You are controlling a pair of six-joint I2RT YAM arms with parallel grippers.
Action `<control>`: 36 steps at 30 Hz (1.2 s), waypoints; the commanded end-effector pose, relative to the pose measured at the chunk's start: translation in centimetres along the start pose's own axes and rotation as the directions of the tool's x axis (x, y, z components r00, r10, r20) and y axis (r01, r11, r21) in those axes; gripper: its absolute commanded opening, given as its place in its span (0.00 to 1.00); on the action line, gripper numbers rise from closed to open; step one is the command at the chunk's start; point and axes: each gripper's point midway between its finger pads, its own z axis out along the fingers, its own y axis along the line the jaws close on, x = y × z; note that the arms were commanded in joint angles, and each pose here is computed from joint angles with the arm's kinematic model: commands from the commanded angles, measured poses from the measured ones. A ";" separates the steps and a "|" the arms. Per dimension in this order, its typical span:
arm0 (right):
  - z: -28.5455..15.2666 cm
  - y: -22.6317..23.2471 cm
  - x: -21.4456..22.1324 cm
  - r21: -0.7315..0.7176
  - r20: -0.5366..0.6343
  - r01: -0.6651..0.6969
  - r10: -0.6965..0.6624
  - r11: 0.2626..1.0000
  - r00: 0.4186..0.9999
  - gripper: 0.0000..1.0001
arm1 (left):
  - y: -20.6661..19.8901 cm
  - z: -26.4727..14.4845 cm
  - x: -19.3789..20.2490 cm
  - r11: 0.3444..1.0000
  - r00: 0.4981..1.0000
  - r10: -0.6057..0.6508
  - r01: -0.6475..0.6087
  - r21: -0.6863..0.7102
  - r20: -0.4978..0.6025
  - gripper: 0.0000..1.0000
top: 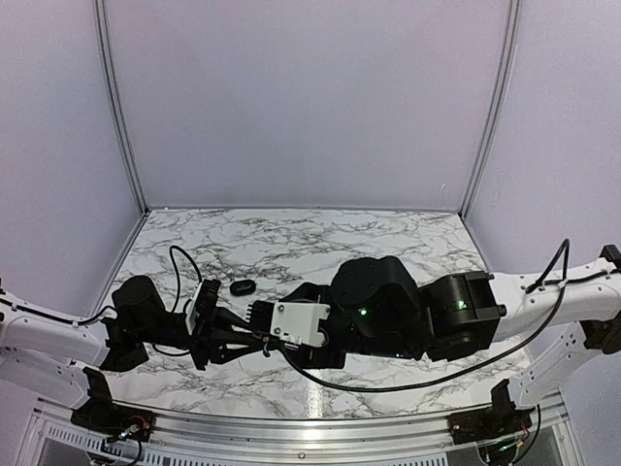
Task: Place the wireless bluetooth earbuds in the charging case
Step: Adjust the right earbud in the right side groove of the charging case.
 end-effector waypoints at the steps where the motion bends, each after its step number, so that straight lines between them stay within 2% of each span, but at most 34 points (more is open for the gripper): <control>1: 0.2 0.2 -1.1 0.025 0.011 0.039 -0.039 0.999 0.999 0.67 | -0.2 0.2 -1.6 0.999 0.999 0.029 -0.030 0.022 0.039 0.00; 18: 1.1 -0.9 -2.8 0.079 0.040 0.030 -0.033 0.996 0.999 0.70 | -0.4 0.6 -1.4 0.999 0.999 0.025 -0.026 0.036 0.032 0.00; 36: 1.6 -1.2 -3.3 0.026 0.072 -0.011 0.009 1.000 0.997 0.69 | -0.9 0.8 -1.3 0.998 0.999 0.029 -0.030 0.054 0.030 0.00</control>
